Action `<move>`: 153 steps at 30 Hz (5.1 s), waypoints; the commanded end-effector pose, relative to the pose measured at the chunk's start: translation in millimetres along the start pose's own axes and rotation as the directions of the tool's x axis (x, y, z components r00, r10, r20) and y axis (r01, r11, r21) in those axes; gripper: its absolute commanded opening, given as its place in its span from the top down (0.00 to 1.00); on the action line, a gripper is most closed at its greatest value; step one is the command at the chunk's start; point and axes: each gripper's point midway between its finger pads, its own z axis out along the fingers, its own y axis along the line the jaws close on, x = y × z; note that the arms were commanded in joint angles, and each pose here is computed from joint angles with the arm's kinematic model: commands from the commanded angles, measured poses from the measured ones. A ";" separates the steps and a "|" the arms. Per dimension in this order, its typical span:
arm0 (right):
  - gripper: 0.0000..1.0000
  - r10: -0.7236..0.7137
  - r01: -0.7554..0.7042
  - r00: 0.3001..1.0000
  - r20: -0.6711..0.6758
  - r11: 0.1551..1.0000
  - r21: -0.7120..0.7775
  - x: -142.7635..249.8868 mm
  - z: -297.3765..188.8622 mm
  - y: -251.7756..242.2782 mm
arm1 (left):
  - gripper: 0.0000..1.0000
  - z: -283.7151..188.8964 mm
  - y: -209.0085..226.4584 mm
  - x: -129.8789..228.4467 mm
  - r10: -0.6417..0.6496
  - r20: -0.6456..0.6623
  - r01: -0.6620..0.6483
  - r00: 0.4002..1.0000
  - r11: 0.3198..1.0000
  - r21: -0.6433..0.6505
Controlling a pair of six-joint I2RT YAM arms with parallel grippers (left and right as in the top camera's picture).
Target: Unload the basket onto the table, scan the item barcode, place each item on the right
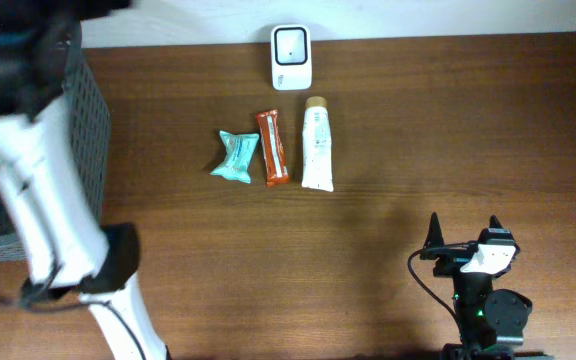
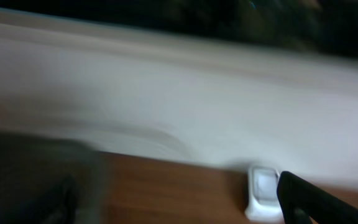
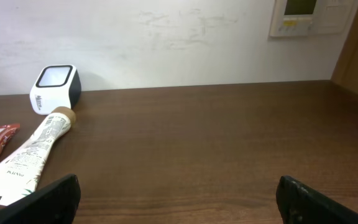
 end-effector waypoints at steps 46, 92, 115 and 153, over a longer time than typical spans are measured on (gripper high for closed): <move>0.01 0.008 -0.008 1.000 -0.002 1.000 0.011 2.5 0.2 -2.1 | 1.00 -58.6 217.5 8.4 -0.681 0.346 0.760 0.645 0.528 -0.379; 0.01 0.008 -0.008 1.000 -0.002 1.000 0.011 2.5 0.2 -2.1 | 0.01 -113.6 108.6 25.0 -0.397 -0.051 0.380 0.916 0.903 -0.202; 0.01 0.110 -0.024 0.976 0.185 0.910 -0.414 -234.8 -25.7 73.8 | 0.01 -116.0 138.7 31.4 -0.443 -0.042 0.416 0.896 0.867 -0.275; 0.96 -0.019 0.121 0.466 -0.885 0.992 0.042 43.5 236.8 105.2 | 0.01 -116.0 138.7 31.4 -0.443 -0.042 0.416 0.896 0.867 -0.275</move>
